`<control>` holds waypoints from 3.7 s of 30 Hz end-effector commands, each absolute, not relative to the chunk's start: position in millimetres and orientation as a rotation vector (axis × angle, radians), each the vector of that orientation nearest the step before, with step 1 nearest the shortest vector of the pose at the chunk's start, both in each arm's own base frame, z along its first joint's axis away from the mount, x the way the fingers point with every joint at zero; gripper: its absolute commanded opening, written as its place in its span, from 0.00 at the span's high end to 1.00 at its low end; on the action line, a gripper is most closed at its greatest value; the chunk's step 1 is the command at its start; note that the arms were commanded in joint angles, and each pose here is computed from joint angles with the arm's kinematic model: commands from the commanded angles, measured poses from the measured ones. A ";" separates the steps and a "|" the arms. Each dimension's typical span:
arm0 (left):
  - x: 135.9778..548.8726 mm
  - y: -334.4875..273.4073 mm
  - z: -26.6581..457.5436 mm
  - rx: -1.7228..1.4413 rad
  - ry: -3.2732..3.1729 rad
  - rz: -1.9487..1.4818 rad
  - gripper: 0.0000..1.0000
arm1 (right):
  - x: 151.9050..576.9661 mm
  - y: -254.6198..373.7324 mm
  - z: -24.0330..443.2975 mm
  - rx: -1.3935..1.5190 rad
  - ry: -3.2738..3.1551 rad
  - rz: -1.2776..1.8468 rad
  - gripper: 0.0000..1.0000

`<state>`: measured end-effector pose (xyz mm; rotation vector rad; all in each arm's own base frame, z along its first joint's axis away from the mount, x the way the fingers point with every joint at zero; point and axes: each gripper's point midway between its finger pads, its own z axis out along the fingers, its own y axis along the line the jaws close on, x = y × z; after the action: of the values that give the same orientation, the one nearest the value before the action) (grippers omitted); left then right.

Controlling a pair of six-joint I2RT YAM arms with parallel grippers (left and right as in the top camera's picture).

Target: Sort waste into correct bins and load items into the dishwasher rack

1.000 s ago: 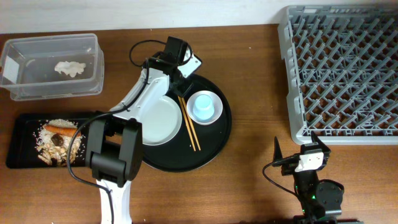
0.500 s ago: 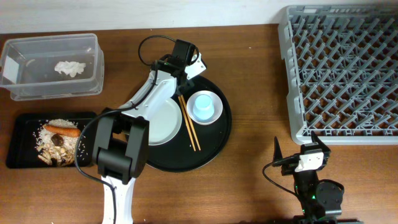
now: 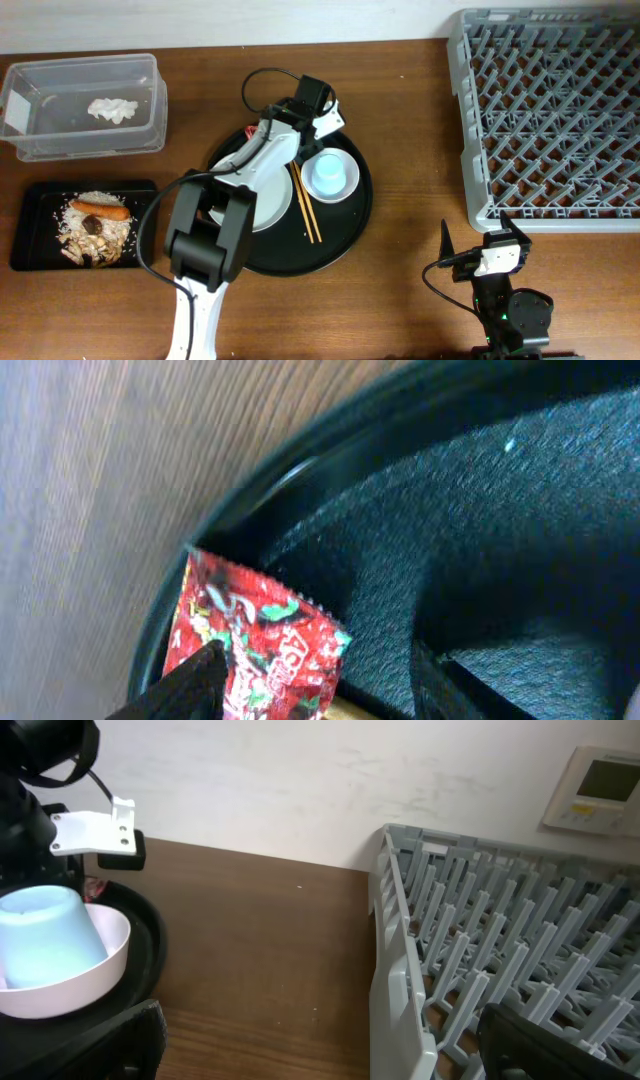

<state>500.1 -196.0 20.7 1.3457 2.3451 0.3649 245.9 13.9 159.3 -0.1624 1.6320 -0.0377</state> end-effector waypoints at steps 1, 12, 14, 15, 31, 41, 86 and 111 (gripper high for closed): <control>504.1 -191.0 15.0 1.364 2.341 0.434 0.42 | 245.9 11.5 156.5 -0.149 1.639 -0.043 0.02; 517.4 -189.3 17.8 1.315 2.307 0.477 0.42 | 245.9 11.5 156.5 -0.149 1.639 -0.043 0.02; 518.0 -187.8 12.2 1.317 2.313 0.487 0.43 | 245.9 11.5 156.5 -0.149 1.639 -0.043 0.02; 517.3 -186.3 5.7 1.326 2.321 0.492 0.44 | 245.9 11.5 156.5 -0.149 1.639 -0.043 0.02; 530.1 -169.9 8.3 1.259 2.307 0.653 0.62 | 245.9 11.5 156.5 -0.149 1.639 -0.043 0.02; 529.5 -170.3 10.9 1.257 2.298 0.698 0.91 | 245.9 11.5 156.5 -0.149 1.639 -0.043 0.02; 606.1 47.4 254.3 -0.197 1.941 0.324 1.00 | 245.9 11.5 156.5 -0.149 1.639 -0.043 0.02; 588.8 167.1 210.3 -0.381 2.025 -0.059 0.22 | 245.9 11.5 156.5 -0.149 1.639 -0.043 0.02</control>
<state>585.7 193.6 210.2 -0.4562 1.9970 0.1098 245.9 13.9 159.3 -0.1621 1.6320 -0.0368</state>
